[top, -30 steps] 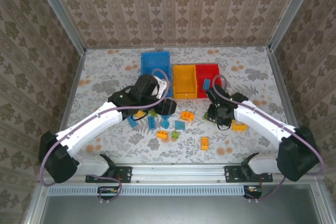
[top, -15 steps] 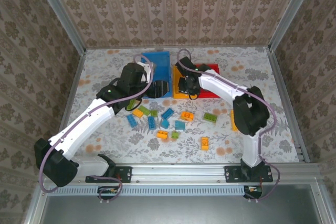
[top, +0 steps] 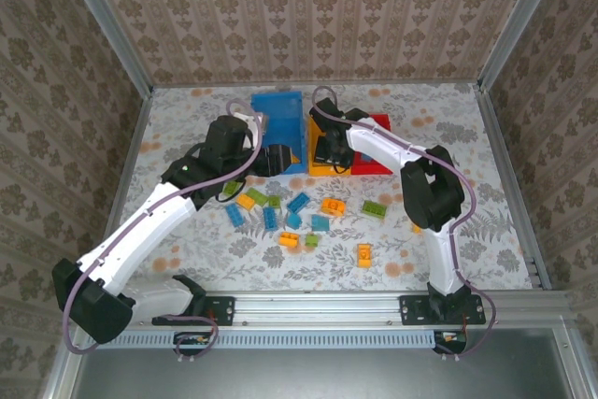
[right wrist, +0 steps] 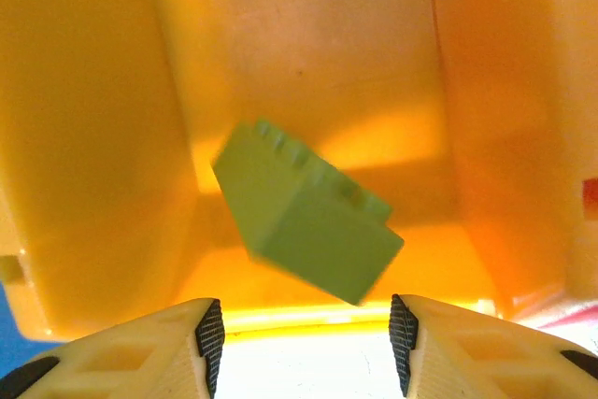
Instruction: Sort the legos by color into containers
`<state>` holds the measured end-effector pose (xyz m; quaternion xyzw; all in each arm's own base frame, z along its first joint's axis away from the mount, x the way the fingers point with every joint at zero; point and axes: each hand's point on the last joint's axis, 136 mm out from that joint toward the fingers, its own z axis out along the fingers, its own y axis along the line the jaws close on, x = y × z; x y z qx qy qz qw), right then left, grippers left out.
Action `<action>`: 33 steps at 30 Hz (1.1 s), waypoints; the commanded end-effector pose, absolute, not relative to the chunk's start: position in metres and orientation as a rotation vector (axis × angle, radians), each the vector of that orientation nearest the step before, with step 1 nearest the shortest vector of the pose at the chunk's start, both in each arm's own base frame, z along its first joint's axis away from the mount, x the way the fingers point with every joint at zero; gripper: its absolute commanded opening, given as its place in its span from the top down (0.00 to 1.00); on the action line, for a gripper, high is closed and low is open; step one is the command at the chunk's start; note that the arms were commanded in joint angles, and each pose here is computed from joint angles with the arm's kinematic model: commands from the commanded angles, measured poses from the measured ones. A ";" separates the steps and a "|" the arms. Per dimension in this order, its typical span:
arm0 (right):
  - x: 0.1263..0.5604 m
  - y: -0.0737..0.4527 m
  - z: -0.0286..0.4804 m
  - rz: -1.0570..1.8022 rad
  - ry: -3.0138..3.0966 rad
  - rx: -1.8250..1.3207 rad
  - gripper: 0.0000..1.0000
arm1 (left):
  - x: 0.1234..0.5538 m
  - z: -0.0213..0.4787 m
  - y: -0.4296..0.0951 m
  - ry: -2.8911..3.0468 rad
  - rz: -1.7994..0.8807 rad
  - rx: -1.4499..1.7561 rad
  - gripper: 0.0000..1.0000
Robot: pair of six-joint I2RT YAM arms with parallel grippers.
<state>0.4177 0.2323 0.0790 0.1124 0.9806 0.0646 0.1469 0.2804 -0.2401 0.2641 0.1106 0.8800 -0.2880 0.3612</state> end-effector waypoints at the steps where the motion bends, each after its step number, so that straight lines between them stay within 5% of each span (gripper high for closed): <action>1: 0.414 0.224 0.122 0.196 2.756 0.307 0.46 | 0.278 0.256 -0.236 2.293 -0.743 0.265 0.34; 10: 0.385 0.187 0.176 0.191 2.587 0.280 0.49 | 0.273 0.236 -0.254 2.360 -0.805 0.374 0.36; 20: 0.297 0.116 0.158 0.153 2.635 0.356 0.49 | 0.226 0.168 -0.320 2.528 -0.789 0.862 0.39; 33: 0.226 0.112 0.149 0.485 2.668 0.335 0.32 | 0.218 0.109 -0.363 2.211 -0.368 1.691 0.26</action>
